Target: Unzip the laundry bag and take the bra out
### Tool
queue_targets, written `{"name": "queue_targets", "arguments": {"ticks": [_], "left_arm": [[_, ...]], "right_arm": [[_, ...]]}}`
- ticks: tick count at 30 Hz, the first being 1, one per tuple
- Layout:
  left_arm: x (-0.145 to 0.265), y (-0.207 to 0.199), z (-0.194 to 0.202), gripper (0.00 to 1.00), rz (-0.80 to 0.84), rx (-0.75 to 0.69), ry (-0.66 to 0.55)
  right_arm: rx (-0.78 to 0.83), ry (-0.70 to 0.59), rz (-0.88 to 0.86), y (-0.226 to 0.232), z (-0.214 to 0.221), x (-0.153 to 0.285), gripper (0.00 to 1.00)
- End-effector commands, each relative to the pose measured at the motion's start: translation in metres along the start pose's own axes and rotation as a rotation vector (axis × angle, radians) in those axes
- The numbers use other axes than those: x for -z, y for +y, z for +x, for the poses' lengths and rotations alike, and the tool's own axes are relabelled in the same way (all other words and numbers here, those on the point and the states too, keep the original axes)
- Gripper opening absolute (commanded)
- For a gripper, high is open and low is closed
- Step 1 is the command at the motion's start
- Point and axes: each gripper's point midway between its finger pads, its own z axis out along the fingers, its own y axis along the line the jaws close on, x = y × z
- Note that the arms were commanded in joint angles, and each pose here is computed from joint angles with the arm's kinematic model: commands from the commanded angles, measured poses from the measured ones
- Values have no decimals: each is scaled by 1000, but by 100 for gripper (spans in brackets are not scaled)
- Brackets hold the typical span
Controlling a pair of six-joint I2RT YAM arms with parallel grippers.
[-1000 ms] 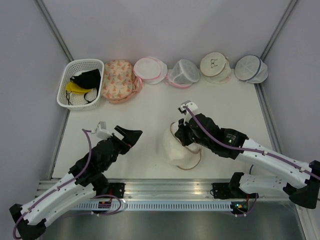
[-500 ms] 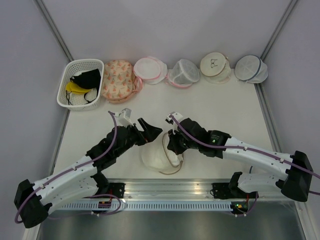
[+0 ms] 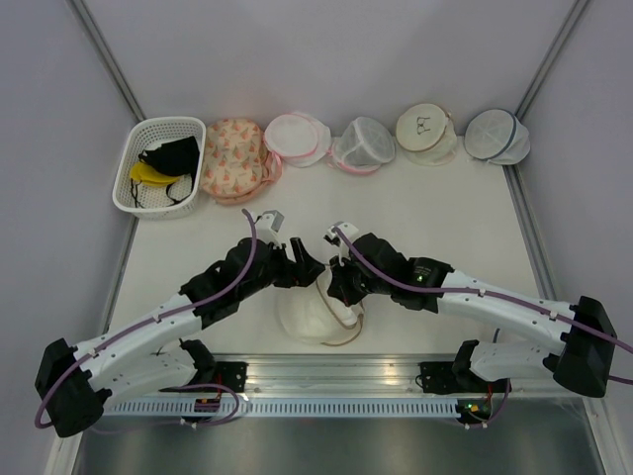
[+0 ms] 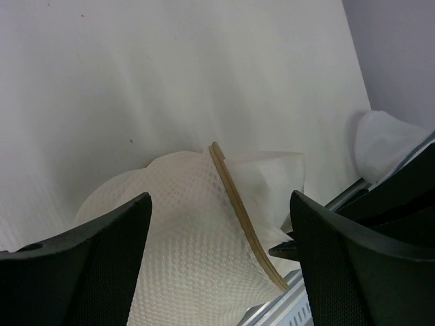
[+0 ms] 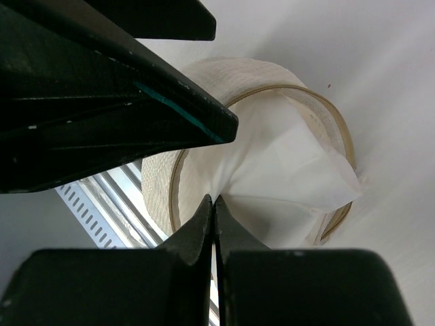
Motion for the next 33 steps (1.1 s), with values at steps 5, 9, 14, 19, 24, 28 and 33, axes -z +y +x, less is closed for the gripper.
{"name": "queue_targets", "arguments": {"ticks": [5, 9, 14, 19, 24, 28, 33], "left_arm": [[1, 3, 5, 69, -23, -95, 55], [-3, 2, 15, 66, -15, -85, 100], [-2, -5, 13, 67, 6, -98, 101], [-5, 6, 21, 61, -50, -123, 145], [-6, 20, 32, 49, -112, -136, 185], [-5, 27, 39, 40, -128, -120, 196], [-4, 29, 42, 34, -130, -111, 200]], "right_arm": [[6, -67, 14, 3, -23, 2, 0], [6, -74, 0, 6, -27, 5, 1], [8, -69, -4, 7, -25, 6, 0], [1, -92, 32, 2, -32, 11, 0], [4, -180, 56, 4, -58, 36, 0], [6, -252, 7, 17, -79, 59, 0], [-3, -377, -34, 28, -105, 88, 0]]}}
